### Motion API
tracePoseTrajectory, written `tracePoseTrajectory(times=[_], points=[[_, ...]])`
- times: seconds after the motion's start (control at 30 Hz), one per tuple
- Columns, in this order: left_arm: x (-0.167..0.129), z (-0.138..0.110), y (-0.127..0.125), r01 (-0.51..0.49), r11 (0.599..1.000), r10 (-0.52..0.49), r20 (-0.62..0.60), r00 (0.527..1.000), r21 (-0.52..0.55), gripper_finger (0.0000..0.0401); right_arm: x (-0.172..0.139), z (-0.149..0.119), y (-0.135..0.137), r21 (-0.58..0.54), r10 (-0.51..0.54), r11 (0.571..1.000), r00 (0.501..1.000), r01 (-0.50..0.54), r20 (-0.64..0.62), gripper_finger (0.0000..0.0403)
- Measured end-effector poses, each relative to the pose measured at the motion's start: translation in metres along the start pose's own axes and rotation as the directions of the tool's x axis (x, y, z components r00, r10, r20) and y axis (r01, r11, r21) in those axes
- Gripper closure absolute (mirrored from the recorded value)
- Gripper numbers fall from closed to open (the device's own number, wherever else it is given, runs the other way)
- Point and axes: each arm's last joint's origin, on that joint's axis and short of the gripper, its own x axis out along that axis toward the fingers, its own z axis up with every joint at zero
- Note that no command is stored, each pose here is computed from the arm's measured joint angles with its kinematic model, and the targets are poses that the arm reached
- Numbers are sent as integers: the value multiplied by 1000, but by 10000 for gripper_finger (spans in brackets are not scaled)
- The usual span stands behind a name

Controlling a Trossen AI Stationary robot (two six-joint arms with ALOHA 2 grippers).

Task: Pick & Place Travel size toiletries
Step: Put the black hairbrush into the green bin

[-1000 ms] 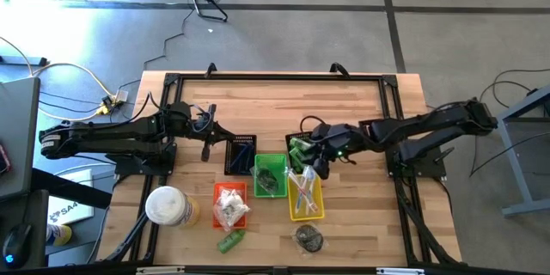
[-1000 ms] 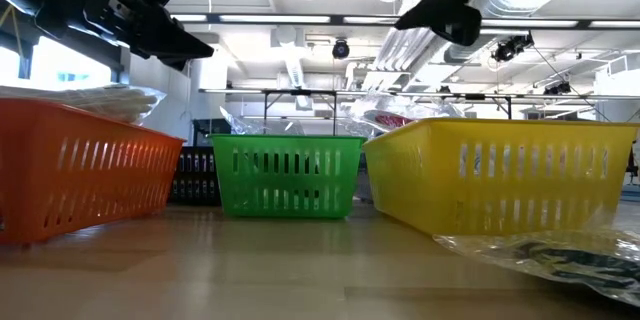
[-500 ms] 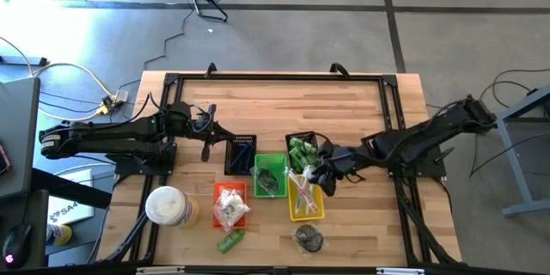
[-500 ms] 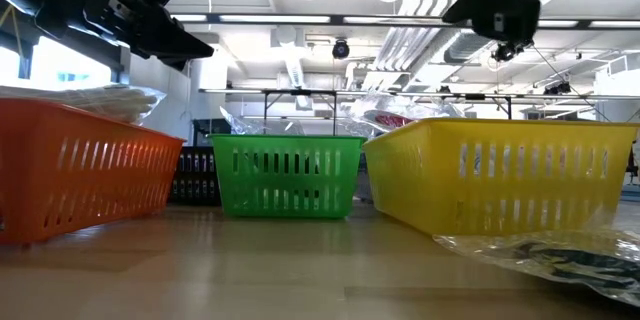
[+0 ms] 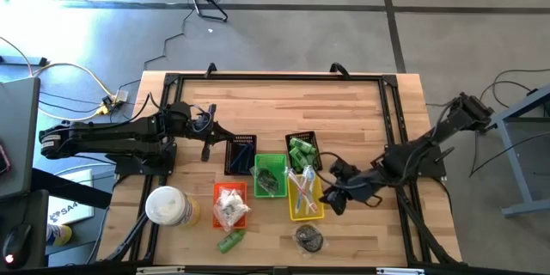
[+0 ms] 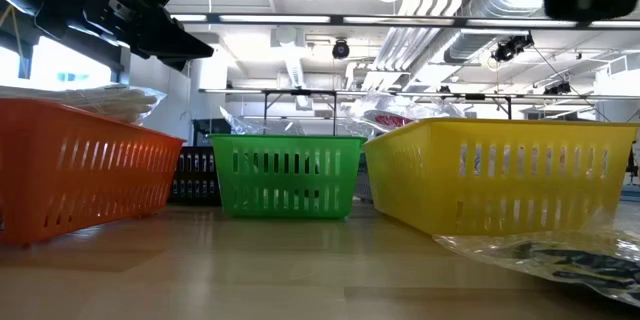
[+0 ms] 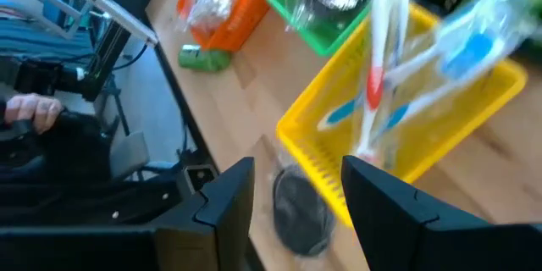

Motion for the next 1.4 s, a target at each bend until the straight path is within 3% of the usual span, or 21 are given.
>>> tracePoseTrajectory(times=[0.4,0.63,1.4], points=[[0,0,0,0,1000,0,0,1000,0,401,-7,-26,2,17,-31,999,1000,31,0,232],[0,0,0,0,1000,0,0,1000,0,401,-7,-27,2,70,-30,997,1000,30,1,232],[0,0,0,-1,998,1,0,1000,64,401,-8,-23,7,89,9,996,996,-17,88,232]])
